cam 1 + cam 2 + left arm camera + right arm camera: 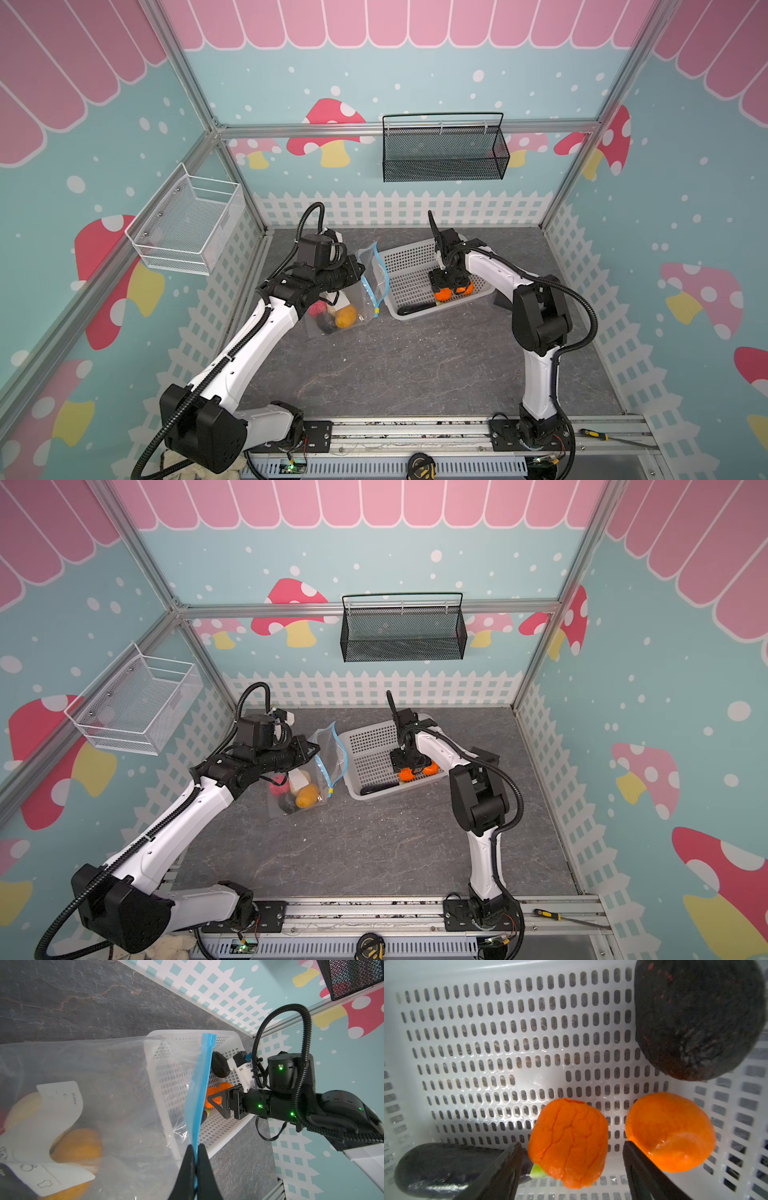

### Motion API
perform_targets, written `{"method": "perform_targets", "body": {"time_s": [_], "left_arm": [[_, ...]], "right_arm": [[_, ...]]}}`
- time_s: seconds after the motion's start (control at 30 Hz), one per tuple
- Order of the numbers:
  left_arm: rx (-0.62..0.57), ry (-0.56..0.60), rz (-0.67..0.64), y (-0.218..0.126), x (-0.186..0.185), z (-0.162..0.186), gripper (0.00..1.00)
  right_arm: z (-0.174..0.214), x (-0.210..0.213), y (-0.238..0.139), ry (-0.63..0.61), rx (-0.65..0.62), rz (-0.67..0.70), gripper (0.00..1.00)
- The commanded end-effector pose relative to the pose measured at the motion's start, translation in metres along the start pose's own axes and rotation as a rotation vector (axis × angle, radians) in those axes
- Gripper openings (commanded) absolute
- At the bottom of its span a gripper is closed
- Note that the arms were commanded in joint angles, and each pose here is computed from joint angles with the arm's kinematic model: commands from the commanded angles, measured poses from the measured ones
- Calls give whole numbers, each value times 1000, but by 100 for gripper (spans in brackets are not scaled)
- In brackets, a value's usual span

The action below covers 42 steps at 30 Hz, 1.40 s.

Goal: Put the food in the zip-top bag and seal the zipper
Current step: 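Move the right gripper back over the basket to the orange cracked piece, then grasp the orange cracked dough piece with the right gripper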

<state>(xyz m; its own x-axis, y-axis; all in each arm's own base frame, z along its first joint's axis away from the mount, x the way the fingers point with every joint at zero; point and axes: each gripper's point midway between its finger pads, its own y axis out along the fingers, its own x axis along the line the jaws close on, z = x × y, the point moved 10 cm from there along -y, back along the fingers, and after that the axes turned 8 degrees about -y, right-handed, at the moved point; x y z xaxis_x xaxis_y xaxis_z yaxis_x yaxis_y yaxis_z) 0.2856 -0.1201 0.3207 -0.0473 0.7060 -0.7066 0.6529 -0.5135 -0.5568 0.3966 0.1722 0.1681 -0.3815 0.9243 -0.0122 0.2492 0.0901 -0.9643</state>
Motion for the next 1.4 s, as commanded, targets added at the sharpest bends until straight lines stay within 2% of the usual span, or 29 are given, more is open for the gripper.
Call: {"method": "perform_targets", "body": {"time_s": [0.0,0.37,0.7,1.03,1.37], "left_arm": [[2,-1,-4,4,2,1,0],[2,-1,-11,6,3,1,0],[6,-1,-16,8,4,0,0],[4,2,-25,8,4,-1,0],[2,-6,-38,10,6,0,0]], "right_arm": [[-7,-2,3,-6,-7,-7,79],[-8,-2,22,-2,15,-52,72],[-7,0,21,-1,10,-79,79],[-6,2,14,-1,-14,-107,65],[-10,3,0,-11,-83,-134,61]]}}
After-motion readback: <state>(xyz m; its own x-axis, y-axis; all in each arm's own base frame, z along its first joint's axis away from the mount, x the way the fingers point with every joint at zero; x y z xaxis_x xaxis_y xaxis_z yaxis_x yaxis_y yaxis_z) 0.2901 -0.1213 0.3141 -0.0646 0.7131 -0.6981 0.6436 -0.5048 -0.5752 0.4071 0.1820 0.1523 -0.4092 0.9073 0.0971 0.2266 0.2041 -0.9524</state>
